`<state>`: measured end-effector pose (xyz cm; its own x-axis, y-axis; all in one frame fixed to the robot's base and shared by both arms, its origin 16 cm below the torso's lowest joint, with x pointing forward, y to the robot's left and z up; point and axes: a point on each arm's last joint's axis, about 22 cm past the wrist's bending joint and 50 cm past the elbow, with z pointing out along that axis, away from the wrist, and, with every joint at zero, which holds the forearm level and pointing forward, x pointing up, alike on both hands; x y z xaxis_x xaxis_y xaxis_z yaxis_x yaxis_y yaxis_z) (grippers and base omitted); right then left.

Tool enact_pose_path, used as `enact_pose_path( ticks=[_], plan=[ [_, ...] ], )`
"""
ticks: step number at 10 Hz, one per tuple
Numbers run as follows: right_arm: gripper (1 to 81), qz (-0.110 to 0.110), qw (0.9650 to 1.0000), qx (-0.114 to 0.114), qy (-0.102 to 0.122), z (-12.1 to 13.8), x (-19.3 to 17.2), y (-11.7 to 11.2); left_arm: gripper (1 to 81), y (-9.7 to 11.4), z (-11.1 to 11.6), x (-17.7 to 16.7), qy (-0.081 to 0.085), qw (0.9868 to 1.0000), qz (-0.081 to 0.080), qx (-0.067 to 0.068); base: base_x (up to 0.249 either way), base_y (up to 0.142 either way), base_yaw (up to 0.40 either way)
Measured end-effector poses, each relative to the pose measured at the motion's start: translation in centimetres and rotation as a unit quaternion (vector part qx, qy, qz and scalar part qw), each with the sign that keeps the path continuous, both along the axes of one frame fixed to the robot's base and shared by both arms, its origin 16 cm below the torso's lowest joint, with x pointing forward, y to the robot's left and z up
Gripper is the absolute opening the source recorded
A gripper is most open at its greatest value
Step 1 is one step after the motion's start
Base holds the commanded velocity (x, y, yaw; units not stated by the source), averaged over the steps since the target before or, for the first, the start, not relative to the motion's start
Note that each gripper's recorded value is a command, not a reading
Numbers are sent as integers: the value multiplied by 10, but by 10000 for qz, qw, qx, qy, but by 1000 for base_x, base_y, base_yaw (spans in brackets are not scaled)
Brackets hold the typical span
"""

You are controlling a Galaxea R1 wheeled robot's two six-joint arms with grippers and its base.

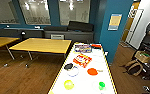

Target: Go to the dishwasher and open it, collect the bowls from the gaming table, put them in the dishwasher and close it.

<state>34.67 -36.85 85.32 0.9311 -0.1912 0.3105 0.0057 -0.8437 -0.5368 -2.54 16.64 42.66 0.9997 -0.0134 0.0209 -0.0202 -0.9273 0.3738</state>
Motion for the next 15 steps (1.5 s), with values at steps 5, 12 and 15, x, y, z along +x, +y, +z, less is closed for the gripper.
enact_pose_path(
  ticks=[5, 12, 15],
  plan=[
    [811, -471, 9952, -757, 406, 12, 1, 13, 811, 0, 0, 0, 2, 10000, 0, 0, 0, 0, 0],
    [811, -1415, 9829, -1137, 307, 5, 95, -37, 811, 0, 0, 3, -6, 10000, 24, -1, 0, 0, 0],
    [811, -1137, 9893, -876, 268, 1, 117, 3, 811, 0, 0, 4, 3, 10000, 37, 0, 0, 0, 0]
  ],
)
